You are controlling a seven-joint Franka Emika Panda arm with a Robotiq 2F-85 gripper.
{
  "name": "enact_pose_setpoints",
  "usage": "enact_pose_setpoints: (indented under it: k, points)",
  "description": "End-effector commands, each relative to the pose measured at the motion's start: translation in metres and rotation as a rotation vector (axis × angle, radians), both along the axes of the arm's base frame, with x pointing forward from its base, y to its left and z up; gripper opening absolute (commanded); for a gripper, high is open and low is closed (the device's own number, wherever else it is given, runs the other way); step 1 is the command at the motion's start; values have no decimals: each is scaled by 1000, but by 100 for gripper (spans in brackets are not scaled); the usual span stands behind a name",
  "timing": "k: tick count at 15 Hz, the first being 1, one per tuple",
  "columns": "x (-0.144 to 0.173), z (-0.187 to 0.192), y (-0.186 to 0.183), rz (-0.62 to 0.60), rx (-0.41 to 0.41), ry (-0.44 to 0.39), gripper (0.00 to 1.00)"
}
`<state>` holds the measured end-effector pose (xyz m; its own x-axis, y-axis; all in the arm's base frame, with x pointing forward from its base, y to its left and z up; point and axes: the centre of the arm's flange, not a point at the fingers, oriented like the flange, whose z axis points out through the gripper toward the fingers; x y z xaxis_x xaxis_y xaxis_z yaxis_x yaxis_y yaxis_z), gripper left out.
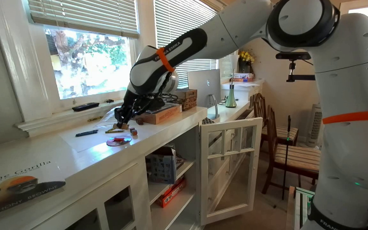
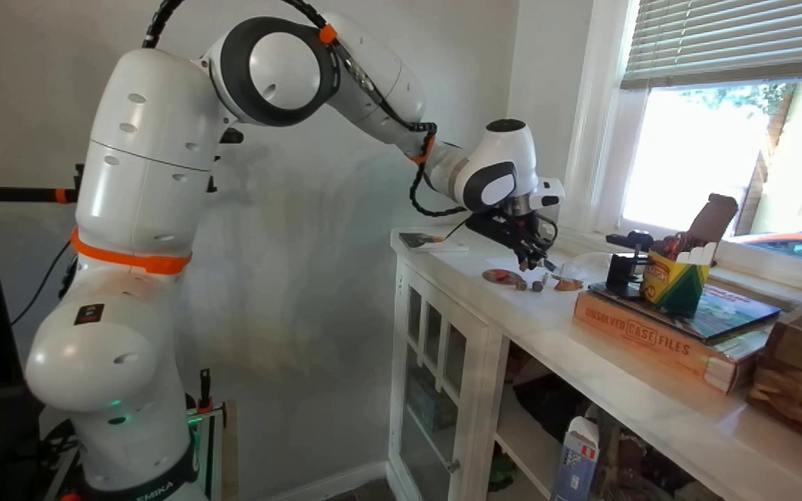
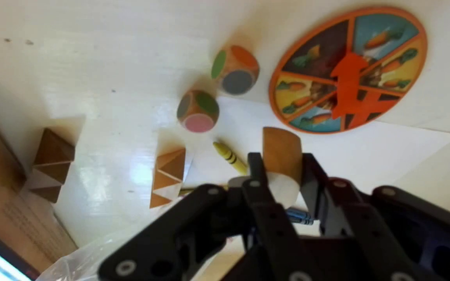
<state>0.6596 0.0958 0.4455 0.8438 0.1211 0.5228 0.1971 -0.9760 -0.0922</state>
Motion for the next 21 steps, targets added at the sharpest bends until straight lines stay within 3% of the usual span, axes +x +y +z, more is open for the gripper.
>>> enact_pose_setpoints:
  k: [1,6,12,21]
  points:
    - [-22,21,-18,-1,-2,-14,7]
    - [-40,28,-41,-63,-22,42,7]
    - [-51,2,-57,-114,-54,139,7]
    - [-57,-21,-74,-154,-64,193,7]
